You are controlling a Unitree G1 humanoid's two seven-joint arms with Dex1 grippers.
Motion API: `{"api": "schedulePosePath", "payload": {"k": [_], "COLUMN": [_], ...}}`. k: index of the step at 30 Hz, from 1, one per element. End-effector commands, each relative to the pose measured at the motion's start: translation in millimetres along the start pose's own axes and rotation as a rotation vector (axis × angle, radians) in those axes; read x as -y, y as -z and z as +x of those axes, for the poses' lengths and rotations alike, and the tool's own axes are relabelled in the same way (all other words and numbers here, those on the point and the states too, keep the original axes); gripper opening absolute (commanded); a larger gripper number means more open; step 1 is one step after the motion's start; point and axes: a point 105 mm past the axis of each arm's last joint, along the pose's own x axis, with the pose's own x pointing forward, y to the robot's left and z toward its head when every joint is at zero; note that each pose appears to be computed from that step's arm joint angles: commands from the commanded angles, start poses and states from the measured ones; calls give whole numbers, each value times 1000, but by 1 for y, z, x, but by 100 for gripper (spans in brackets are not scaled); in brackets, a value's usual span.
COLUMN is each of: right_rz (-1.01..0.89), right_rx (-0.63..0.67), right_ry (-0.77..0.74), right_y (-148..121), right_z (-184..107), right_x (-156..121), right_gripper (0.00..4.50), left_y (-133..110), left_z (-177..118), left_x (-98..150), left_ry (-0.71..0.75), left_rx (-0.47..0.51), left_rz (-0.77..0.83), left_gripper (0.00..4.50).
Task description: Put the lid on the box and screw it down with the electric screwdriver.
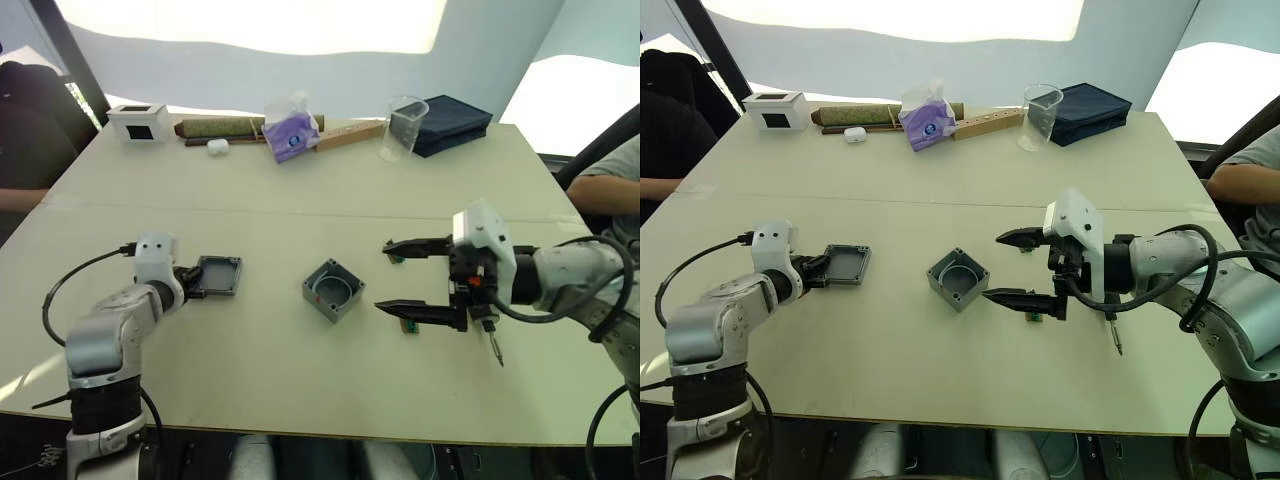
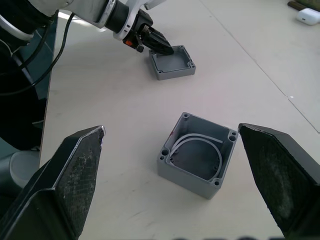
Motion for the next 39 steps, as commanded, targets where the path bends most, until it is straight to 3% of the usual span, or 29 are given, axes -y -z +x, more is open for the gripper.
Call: {"api": "schedulePosePath", "payload": {"k": [1, 4, 6, 9, 14, 19, 25, 36, 39], "right_rz": [-34, -7, 63, 180, 449, 721, 896, 974, 954], "right_rx": [13, 16, 40, 80, 197, 350, 412, 437, 439], "right_ry": [17, 22, 27, 42, 126, 172, 168, 208, 225], "right_y": [-9, -7, -5, -5, -6, -19, -31, -35, -35], "right_z": [-5, -6, -4, -2, 13, 29, 49, 65, 65], "right_x": [-1, -2, -3, -2, 13, 25, 18, 17, 19], "right_gripper": [450, 450, 450, 450, 450, 450, 450, 450, 378], "left_y": [-3, -19, -60, -93, -115, -119, -115, -109, -106], "left_z": [0, -1, -12, -31, -45, -48, -45, -46, -47], "left_x": [-7, 3, 41, 81, 117, 143, 160, 169, 168], "left_ry": [-21, 42, 238, 428, 598, 702, 732, 752, 750], "left_rx": [-2, 75, 262, 421, 557, 607, 633, 643, 636], "left_rz": [-6, -22, -22, 25, 145, 215, 258, 269, 272], "left_gripper": [8, 8, 8, 8, 8, 8, 8, 8, 0]}}
